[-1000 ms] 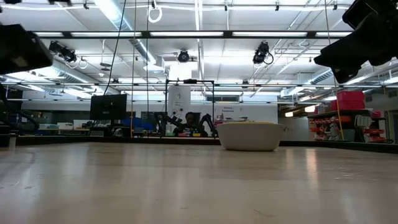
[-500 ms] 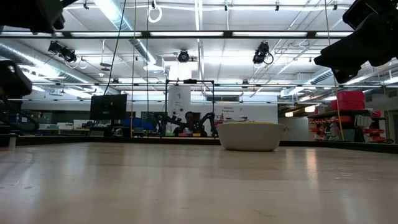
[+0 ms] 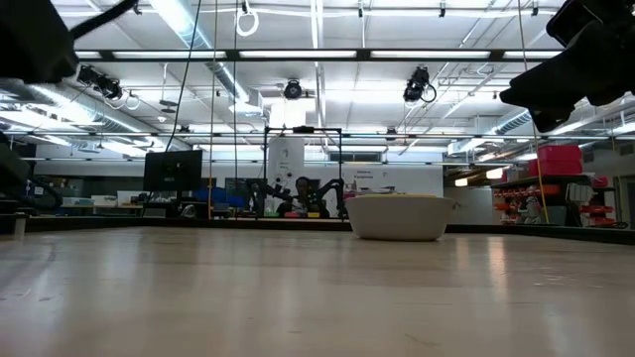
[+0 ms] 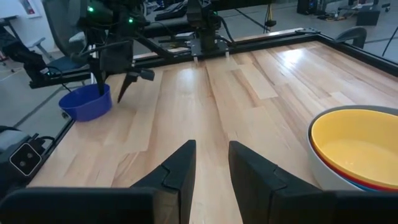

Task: Nest bowls inside each other
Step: Stack the dark blue bowl on the yellow bowl

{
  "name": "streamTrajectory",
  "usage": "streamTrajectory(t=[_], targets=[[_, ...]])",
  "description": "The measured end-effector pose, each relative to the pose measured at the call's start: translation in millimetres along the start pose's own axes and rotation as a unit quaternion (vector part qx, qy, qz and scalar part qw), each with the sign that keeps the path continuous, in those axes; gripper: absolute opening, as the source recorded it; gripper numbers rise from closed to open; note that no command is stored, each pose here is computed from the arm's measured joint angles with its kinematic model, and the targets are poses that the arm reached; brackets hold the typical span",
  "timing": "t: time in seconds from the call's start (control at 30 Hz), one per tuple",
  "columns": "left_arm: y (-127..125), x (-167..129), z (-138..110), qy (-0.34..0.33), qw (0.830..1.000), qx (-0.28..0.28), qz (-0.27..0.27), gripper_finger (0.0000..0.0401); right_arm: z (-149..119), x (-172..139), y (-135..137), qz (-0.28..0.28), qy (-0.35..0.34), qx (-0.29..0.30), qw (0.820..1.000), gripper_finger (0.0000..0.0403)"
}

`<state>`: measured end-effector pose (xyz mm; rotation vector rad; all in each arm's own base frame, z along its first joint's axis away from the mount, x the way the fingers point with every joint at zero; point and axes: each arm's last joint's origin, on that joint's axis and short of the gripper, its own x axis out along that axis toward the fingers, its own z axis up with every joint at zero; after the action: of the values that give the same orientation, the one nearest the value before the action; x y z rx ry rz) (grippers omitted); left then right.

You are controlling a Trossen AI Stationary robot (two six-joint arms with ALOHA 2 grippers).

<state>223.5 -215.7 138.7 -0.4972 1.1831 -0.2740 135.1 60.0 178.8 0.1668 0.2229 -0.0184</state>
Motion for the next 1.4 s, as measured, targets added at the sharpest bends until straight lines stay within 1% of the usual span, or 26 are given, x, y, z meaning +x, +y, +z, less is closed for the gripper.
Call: streamTrajectory(t=[0.07,0.17,0.2,0.27,0.33,0.4,0.5,0.57,0.6,0.67,0.77,0.83,0.9,0.93,1.0,1.07,1.13,1.23,1.27,1.3,1.33,1.4], targets=[[-3,-1,2,-0.003,1.0,0.011,-0.006,0.0135,0,0,0,-0.003,0.0,0.0,1.0,0.0102],[-3,-1,2,-0.004,1.0,0.029,-0.002,0.0039,0,0,0,-0.004,0.0,-0.001,1.0,0.0101],[-3,-1,3,-0.006,0.999,0.033,0.0,0.0021,0,0,0,-0.004,0.0,-0.001,1.0,0.0101],[-3,-2,4,-0.011,0.999,0.041,0.005,0.001,0,0,0,-0.005,0.0,-0.001,1.0,0.0101],[0,-2,6,-0.016,0.999,0.043,0.017,0.0008,0,0,0,-0.005,0.0,-0.001,1.0,0.01],[4,-3,11,-0.036,0.997,0.054,0.036,0.0007,0,0,0,-0.005,0.001,-0.001,1.0,0.0099],[14,-8,28,-0.079,0.99,0.09,0.068,0.0006,0,0,0,-0.005,0.001,-0.007,1.0,0.0099],[26,-12,46,-0.114,0.982,0.123,0.091,0.0006,0,0,0,-0.005,0.001,-0.011,1.0,0.0099],[33,-16,55,-0.133,0.975,0.143,0.106,0.0006,0,0,0,-0.005,0.001,-0.014,1.0,0.0099],[47,-28,79,-0.183,0.956,0.183,0.136,0.0006,0,0,0,-0.007,0.0,-0.019,1.0,0.0099],[73,-53,114,-0.256,0.917,0.235,0.196,0.0005,0,0,-1,-0.013,-0.002,-0.026,1.0,0.0099],[93,-73,138,-0.311,0.888,0.259,0.221,0.0005,0,0,-1,-0.013,-0.003,-0.033,0.999,0.0098],[117,-95,161,-0.361,0.863,0.271,0.226,0.0005,0,0,-1,-0.013,-0.004,-0.033,0.999,0.0099],[130,-107,172,-0.38,0.855,0.272,0.225,0.0005,0,0,-1,-0.013,-0.004,-0.034,0.999,0.0098],[157,-132,190,-0.399,0.846,0.264,0.236,0.0005,0,0,-1,-0.013,-0.004,-0.035,0.999,0.0098],[182,-157,203,-0.404,0.846,0.249,0.244,0.0005,0,0,-1,-0.013,-0.002,-0.037,0.999,0.0099],[200,-180,212,-0.406,0.848,0.237,0.246,0.0005,0,0,-1,-0.013,-0.002,-0.037,0.999,0.0098],[217,-206,222,-0.407,0.851,0.235,0.235,0.0005,0,0,-1,-0.013,-0.001,-0.042,0.999,0.0098],[221,-209,228,-0.408,0.849,0.241,0.232,0.0005,0,0,-1,-0.013,-0.001,-0.044,0.999,0.0099],[225,-210,233,-0.404,0.852,0.239,0.23,0.0005,0,0,-1,-0.013,-0.001,-0.046,0.999,0.0099],[231,-208,237,-0.389,0.861,0.236,0.226,0.0005,0,0,-1,-0.014,-0.001,-0.047,0.999,0.0099],[240,-200,252,-0.368,0.87,0.238,0.225,0.0005,-1,0,-1,-0.02,-0.001,-0.051,0.998,0.0099]])
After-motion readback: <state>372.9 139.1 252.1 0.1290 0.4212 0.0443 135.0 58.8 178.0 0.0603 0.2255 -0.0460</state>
